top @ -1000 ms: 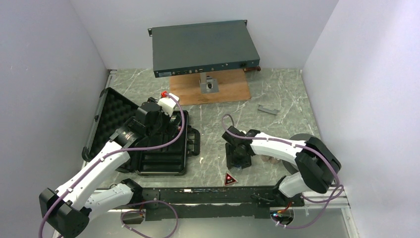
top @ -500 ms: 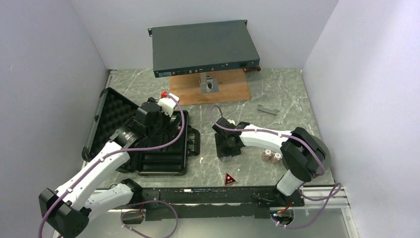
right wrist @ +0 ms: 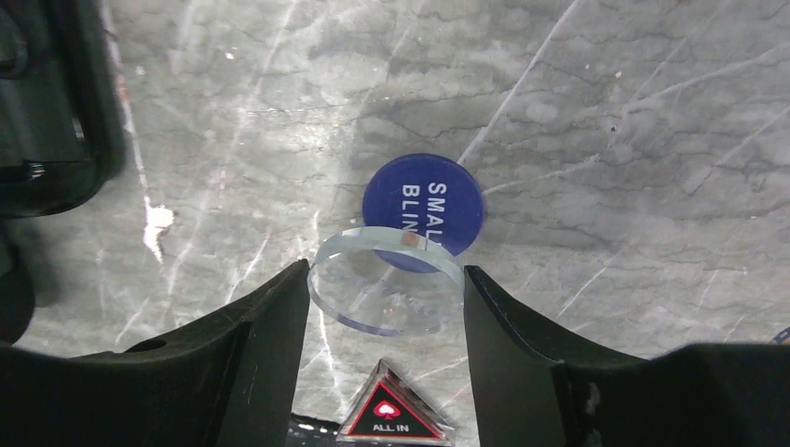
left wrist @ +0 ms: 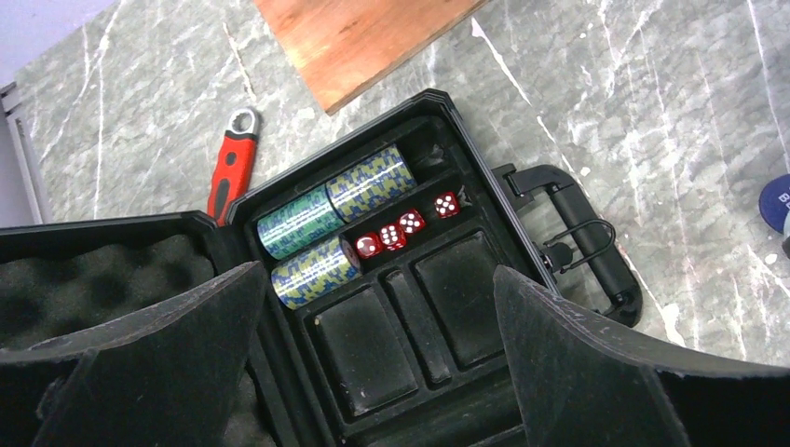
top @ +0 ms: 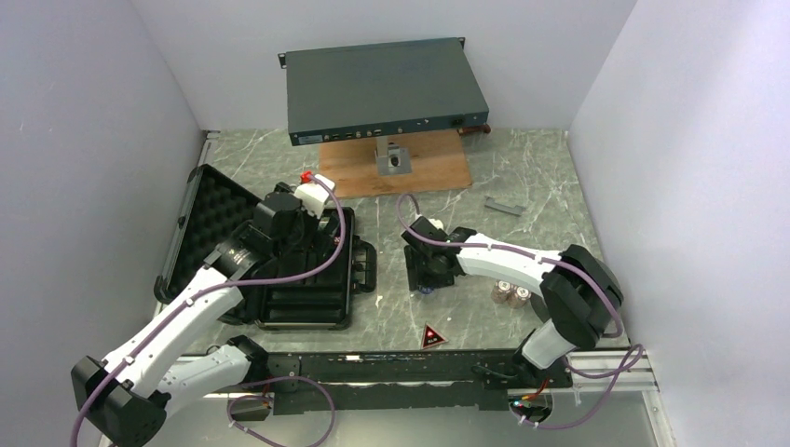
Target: Pack up texas hold em set
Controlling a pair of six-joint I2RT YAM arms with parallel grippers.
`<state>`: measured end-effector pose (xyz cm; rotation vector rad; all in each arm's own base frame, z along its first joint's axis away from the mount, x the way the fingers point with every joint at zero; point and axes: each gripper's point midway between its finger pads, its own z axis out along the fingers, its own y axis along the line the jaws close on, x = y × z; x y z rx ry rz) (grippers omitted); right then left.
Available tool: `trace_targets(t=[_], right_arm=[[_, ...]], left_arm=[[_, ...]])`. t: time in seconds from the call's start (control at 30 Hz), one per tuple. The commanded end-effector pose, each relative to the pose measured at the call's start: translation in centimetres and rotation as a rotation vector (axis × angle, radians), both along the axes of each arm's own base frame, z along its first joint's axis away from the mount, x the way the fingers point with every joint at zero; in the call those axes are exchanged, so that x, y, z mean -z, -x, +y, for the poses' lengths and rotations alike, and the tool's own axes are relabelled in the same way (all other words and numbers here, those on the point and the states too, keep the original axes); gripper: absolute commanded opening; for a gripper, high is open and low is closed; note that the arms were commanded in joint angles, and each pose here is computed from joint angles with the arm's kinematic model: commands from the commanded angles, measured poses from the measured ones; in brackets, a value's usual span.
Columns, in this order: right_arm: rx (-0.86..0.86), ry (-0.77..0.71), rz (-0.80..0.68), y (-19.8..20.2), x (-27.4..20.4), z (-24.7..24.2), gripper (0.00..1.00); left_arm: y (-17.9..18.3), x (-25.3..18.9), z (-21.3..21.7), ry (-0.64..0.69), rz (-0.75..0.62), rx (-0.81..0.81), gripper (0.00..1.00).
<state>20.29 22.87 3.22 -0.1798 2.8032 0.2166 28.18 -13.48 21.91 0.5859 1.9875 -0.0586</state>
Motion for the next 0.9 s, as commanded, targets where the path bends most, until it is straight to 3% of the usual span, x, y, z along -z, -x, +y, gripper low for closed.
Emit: trace_targets(t=[0.0, 0.87], right_arm=[[-0.01, -0.056, -0.107, -1.9, -3.6, 1.0, 0.47], [-0.202, -0.335, -0.188, -6.3, -10.4, 12.0, 0.47]], left_arm=[[-0.3, -2.0, 0.6, 0.008, -0.072, -0.031, 0.99], [1.0, -7.9, 8.5, 0.022, -0.334, -0.386, 0.99]])
